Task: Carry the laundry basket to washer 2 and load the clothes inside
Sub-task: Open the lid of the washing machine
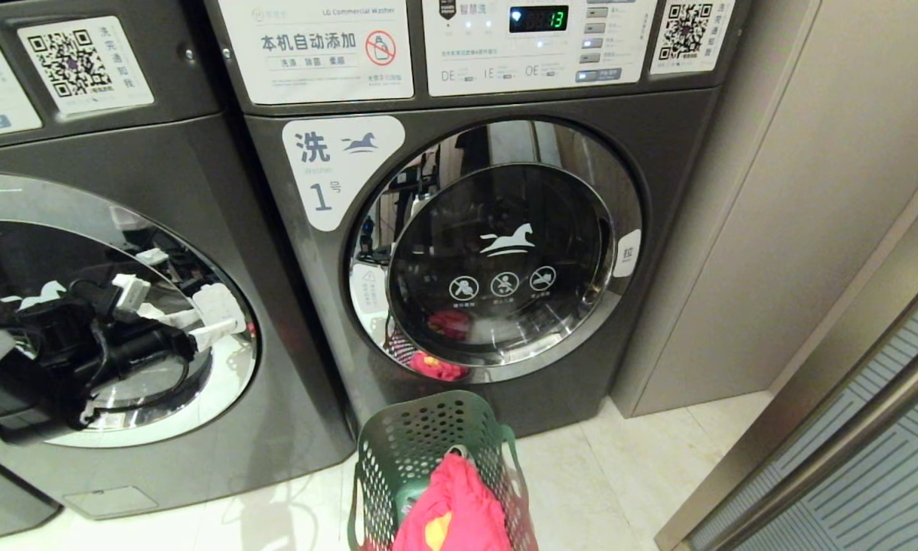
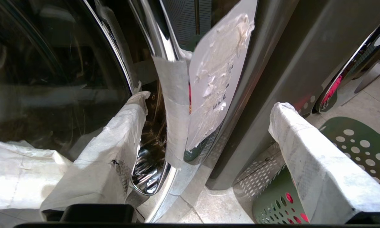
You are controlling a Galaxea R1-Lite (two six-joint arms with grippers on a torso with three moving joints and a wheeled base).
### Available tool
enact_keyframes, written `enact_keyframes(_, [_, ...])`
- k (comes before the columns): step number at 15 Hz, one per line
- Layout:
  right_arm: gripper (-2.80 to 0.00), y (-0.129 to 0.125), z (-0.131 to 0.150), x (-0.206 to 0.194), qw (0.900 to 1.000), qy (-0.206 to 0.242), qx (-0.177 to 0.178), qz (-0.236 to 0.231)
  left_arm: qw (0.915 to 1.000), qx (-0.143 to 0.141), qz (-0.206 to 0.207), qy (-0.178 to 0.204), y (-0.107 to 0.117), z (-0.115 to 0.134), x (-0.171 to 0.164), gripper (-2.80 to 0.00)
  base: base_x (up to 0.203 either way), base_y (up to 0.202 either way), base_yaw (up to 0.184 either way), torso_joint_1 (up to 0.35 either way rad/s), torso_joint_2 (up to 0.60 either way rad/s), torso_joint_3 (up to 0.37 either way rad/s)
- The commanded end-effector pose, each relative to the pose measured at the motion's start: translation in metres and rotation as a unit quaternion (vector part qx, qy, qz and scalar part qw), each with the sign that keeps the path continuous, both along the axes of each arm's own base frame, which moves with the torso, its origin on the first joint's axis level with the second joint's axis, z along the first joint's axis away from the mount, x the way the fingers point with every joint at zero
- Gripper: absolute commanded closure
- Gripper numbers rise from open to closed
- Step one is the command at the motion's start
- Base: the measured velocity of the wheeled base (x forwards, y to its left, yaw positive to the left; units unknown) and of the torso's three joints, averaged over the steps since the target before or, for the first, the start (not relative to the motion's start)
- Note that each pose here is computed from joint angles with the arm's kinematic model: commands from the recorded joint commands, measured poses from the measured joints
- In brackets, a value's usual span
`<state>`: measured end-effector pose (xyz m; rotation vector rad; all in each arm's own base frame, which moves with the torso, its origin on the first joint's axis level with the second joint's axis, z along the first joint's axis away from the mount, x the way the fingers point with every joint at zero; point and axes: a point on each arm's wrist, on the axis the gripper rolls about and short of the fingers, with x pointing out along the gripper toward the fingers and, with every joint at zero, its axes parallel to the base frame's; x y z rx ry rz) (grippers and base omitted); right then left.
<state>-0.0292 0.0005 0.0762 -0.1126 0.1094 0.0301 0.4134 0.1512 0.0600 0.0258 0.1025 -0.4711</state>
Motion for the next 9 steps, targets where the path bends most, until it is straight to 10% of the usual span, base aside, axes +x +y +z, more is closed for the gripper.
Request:
enact_keyframes(1, [0.00, 0.000, 0.000, 0.000, 1.000, 0.001, -0.001, 0.000, 1.0000, -0.002, -0.003, 0.003, -0.001, -0.002, -0.005, -2.80, 0.000, 0.000, 0.000, 0.000, 0.00, 0.000])
enact_keyframes(9, [0.00, 0.000, 0.000, 0.000, 1.000, 0.001, -0.001, 0.000, 0.9998, 0.008, -0.001, -0.019, -0.003, 0.010, -0.010, -2.80, 0.000, 0.000, 0.000, 0.000, 0.00, 0.000])
